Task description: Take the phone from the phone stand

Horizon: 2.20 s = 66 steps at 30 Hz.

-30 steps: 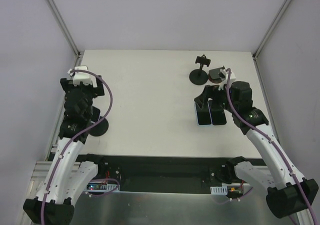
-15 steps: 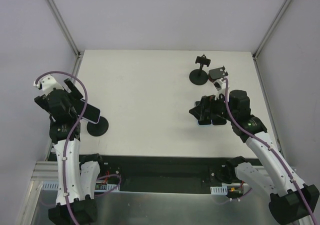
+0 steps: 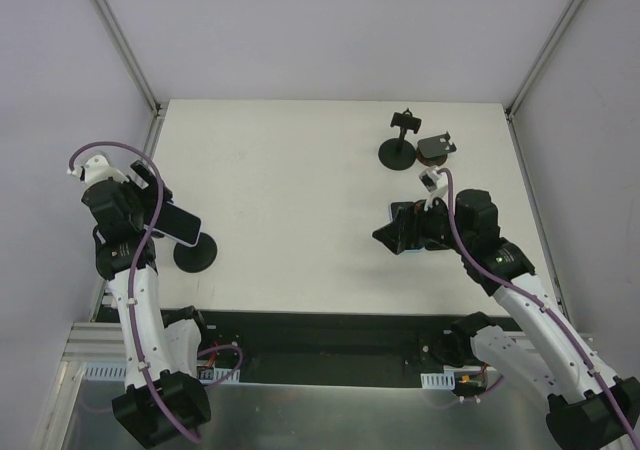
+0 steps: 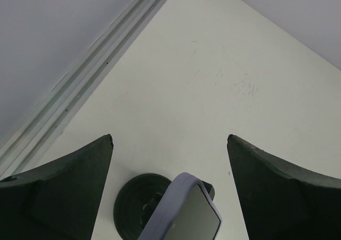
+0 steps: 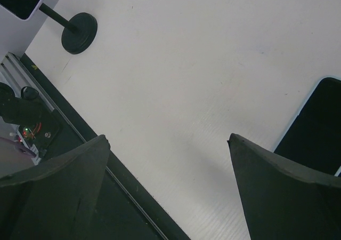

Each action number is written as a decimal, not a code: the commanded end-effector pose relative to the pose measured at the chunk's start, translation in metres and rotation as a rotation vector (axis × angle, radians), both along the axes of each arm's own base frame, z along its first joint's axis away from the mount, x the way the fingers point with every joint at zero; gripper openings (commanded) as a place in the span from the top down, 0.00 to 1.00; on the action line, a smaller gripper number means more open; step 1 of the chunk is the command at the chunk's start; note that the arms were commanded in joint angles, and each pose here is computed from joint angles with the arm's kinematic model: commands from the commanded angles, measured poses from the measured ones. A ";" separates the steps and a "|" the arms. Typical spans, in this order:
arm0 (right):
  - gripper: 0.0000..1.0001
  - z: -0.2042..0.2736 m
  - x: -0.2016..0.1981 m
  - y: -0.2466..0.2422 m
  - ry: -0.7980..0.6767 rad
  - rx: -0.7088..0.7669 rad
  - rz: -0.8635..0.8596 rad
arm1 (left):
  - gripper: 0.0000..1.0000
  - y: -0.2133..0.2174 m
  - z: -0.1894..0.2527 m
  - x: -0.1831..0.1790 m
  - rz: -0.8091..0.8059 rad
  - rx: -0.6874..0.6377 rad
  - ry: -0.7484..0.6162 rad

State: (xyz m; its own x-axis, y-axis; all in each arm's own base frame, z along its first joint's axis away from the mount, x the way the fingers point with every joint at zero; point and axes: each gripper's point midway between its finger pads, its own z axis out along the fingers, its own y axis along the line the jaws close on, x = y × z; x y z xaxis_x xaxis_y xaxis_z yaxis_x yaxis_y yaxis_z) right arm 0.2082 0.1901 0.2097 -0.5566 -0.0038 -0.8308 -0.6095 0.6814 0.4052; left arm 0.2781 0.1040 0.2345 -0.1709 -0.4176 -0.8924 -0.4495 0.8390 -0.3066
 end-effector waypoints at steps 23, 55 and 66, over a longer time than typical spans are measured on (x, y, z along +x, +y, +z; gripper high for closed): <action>0.04 0.006 0.005 0.006 -0.059 0.000 0.025 | 1.00 -0.092 0.028 0.010 -0.439 -0.208 -0.108; 0.04 0.008 0.003 0.001 -0.037 -0.040 0.018 | 0.52 -0.354 0.063 0.046 -0.881 -0.254 -0.119; 0.04 0.021 0.016 0.006 -0.040 -0.040 -0.011 | 0.11 -0.281 0.095 0.042 -0.780 -0.154 -0.224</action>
State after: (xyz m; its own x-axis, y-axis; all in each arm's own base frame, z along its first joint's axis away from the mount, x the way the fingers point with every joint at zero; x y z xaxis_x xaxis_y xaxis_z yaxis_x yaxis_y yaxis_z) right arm 0.2136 0.1888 0.2034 -0.5711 -0.0539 -0.8191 -0.5994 0.7092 0.3713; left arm 0.3161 -0.2136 0.2971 -0.3942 -0.3395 -0.8540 0.3353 0.8121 -0.4776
